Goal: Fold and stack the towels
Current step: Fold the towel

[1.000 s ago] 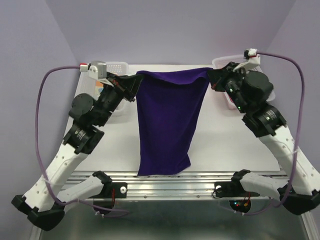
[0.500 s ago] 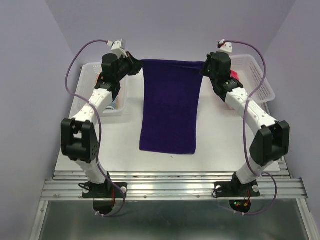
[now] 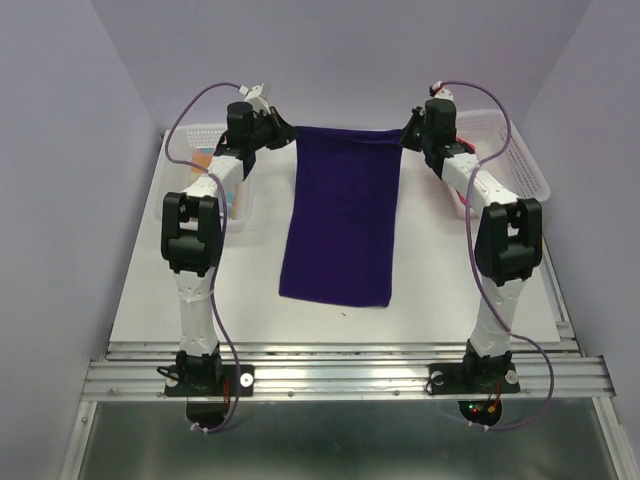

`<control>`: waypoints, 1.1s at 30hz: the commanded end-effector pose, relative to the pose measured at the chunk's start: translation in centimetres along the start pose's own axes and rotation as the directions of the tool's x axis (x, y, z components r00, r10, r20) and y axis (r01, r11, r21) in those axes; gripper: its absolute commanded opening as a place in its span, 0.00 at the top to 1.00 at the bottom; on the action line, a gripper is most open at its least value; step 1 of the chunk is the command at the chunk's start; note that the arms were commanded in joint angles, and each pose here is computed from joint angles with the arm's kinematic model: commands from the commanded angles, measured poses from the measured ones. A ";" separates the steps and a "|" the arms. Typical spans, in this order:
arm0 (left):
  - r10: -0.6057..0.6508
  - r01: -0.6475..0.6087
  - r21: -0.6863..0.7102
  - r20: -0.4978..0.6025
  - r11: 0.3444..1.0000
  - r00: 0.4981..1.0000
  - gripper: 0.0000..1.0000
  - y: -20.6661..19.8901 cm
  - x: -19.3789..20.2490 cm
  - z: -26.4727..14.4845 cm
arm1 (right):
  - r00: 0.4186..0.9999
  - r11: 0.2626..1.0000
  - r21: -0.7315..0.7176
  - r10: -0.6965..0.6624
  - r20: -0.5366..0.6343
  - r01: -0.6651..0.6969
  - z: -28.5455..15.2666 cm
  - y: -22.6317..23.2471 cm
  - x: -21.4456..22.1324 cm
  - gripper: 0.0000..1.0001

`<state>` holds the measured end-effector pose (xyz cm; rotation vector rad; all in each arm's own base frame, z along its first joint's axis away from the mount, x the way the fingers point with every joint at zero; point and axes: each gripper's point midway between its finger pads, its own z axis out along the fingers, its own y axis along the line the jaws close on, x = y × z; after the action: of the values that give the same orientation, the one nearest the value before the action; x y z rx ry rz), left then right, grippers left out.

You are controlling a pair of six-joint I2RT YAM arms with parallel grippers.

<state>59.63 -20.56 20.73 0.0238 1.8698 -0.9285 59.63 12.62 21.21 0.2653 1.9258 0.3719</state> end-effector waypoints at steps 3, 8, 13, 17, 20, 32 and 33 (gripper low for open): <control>0.046 -0.050 0.065 0.069 0.997 0.997 1.00 -3.1 -3.5 -1.6 | 0.999 0.990 -0.133 0.036 -0.014 -0.038 -1.6 2.8 -2.0 0.99; -0.013 0.012 0.023 0.058 1.000 0.998 1.00 -3.1 -1.4 -4.4 | 0.983 0.977 -0.170 0.102 -0.155 -0.128 -5.1 3.4 1.3 0.99; -0.075 0.078 -0.050 0.061 0.996 0.995 1.00 -3.4 1.2 -7.3 | 0.950 0.956 -0.201 0.156 -0.272 -0.215 -8.9 3.7 4.9 0.99; -0.123 0.125 -0.110 0.020 0.986 0.992 1.00 -2.8 6.0 -10.6 | 0.927 0.946 -0.204 0.176 -0.332 -0.253 -12.0 3.7 7.3 0.99; -0.138 0.137 -0.126 -0.006 0.983 0.990 1.00 -3.8 9.0 -12.7 | 0.914 0.943 -0.191 0.191 -0.358 -0.272 -14.6 3.4 9.1 0.99; -0.222 0.207 -0.264 -0.026 0.942 0.975 1.00 -3.9 17.1 -20.6 | 0.856 0.943 -0.146 0.197 -0.478 -0.299 -22.4 2.7 17.3 0.99; -0.227 0.209 -0.278 -0.033 0.938 0.973 1.00 -3.8 17.7 -21.0 | 0.853 0.944 -0.142 0.196 -0.484 -0.298 -22.8 2.6 17.7 0.99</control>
<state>34.43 -17.49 13.50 -0.2890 2.0812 -0.8513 33.66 18.15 15.08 0.2890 2.3066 0.8642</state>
